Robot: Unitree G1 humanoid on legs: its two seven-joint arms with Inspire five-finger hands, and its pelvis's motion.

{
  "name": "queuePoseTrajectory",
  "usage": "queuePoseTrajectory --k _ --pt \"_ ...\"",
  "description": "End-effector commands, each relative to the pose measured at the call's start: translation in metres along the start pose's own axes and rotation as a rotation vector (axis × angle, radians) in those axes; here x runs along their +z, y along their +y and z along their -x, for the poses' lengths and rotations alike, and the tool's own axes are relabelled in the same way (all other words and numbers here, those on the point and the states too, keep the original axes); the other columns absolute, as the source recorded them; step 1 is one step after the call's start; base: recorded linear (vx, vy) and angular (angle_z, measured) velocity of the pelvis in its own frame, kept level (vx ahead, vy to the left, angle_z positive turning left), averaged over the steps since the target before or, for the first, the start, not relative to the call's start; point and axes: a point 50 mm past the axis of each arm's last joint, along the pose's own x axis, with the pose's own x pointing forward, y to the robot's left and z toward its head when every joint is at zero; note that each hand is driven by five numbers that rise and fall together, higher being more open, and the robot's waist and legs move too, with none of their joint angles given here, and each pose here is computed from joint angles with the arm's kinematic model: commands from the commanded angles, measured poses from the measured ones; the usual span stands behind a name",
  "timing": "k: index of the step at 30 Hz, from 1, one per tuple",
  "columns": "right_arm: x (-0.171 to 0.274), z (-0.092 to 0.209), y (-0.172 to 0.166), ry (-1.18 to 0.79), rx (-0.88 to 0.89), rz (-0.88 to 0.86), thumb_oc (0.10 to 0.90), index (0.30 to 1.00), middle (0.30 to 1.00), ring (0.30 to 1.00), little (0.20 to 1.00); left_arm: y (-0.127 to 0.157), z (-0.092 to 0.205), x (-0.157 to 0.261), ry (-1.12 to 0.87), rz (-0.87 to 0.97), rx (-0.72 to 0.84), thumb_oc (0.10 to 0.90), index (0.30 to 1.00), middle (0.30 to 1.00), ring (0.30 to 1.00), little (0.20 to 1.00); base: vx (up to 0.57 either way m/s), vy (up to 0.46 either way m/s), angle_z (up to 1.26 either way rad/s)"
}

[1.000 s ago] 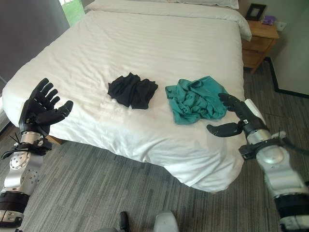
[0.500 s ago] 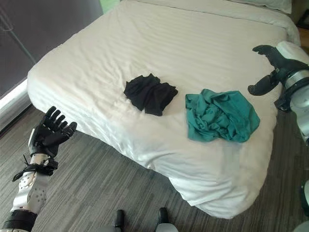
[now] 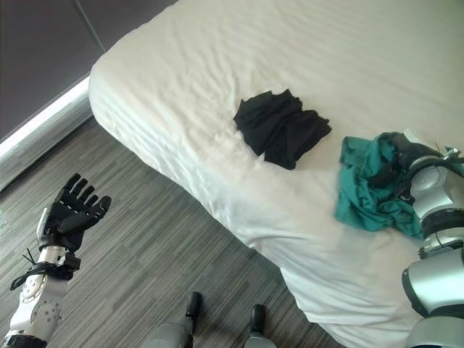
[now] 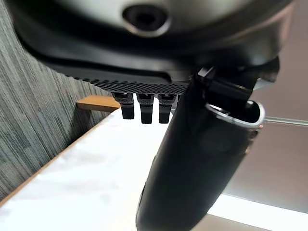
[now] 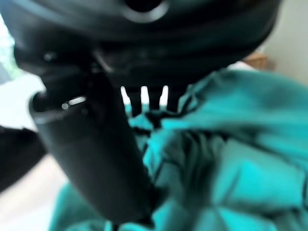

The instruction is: Pick up bed clothes into laundry basket.

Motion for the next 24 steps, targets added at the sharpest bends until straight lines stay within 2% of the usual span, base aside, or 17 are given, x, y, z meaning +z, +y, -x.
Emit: queuePoseTrajectory --k 1,2,4,5,7,9,10,11,16,19,22,24 --pt "-0.037 0.006 0.0 0.158 0.03 0.042 0.8 0.9 0.9 0.9 0.9 -0.013 -0.015 0.069 -0.301 0.019 -0.095 0.8 0.9 0.9 0.9 0.9 -0.03 -0.039 0.07" --pt "-0.039 0.006 0.002 0.161 0.032 0.039 0.8 0.9 0.9 0.9 0.9 -0.014 -0.015 0.069 -0.299 0.015 -0.098 0.8 0.9 0.9 0.9 0.9 0.0 -0.025 0.1" --pt "-0.081 0.018 0.061 0.296 0.236 0.076 0.8 0.9 0.9 0.9 0.9 -0.013 -0.016 0.062 -0.278 0.045 -0.092 0.8 0.9 0.9 0.9 0.9 0.03 -0.044 0.18" --pt "-0.119 0.041 0.113 0.418 0.402 0.063 0.8 0.9 0.9 0.9 0.9 -0.008 -0.015 0.054 -0.266 0.086 -0.047 0.8 0.9 0.9 0.9 0.9 0.07 -0.041 0.37" --pt "-0.131 0.049 0.124 0.451 0.427 0.041 0.8 0.9 0.9 0.9 0.9 -0.008 -0.016 0.054 -0.268 0.087 -0.039 0.8 0.9 0.9 0.9 0.9 0.06 -0.022 0.44" --pt "-0.163 0.081 0.164 0.55 0.543 0.023 0.8 0.9 0.9 0.9 0.9 -0.002 -0.017 0.056 -0.285 0.093 0.007 0.8 0.9 0.9 0.9 0.9 0.08 -0.03 0.33" --pt "-0.176 0.097 0.183 0.587 0.609 0.037 0.585 0.578 0.578 0.578 0.578 0.0 -0.019 0.058 -0.299 0.097 0.022 0.8 0.9 0.9 0.9 0.9 0.09 -0.023 0.17" --pt "-0.177 0.101 0.187 0.586 0.616 0.038 0.4 0.3 0.3 0.3 0.3 0.001 -0.021 0.061 -0.309 0.085 0.031 0.8 0.9 0.9 0.9 0.9 0.09 -0.025 0.13" --pt "-0.213 0.164 0.238 0.659 0.788 0.114 0.4 0.3 0.3 0.3 0.3 0.004 -0.041 0.101 -0.438 0.012 0.082 0.8 0.9 0.9 0.9 0.9 0.08 -0.038 0.05" --pt "-0.228 0.187 0.244 0.695 0.839 0.146 0.4 0.3 0.3 0.3 0.3 0.017 -0.053 0.121 -0.464 -0.033 0.13 0.8 0.9 0.9 0.9 0.9 0.02 -0.053 -0.09" --pt "-0.232 0.197 0.248 0.709 0.862 0.148 0.4 0.3 0.3 0.3 0.3 0.018 -0.061 0.134 -0.478 -0.058 0.134 0.8 0.9 0.9 0.9 0.9 -0.01 -0.057 -0.2" --pt "-0.232 0.194 0.245 0.705 0.857 0.161 0.4 0.3 0.3 0.3 0.3 0.023 -0.072 0.166 -0.493 -0.199 0.162 0.8 0.9 0.9 0.9 0.9 0.03 -0.089 -0.18"
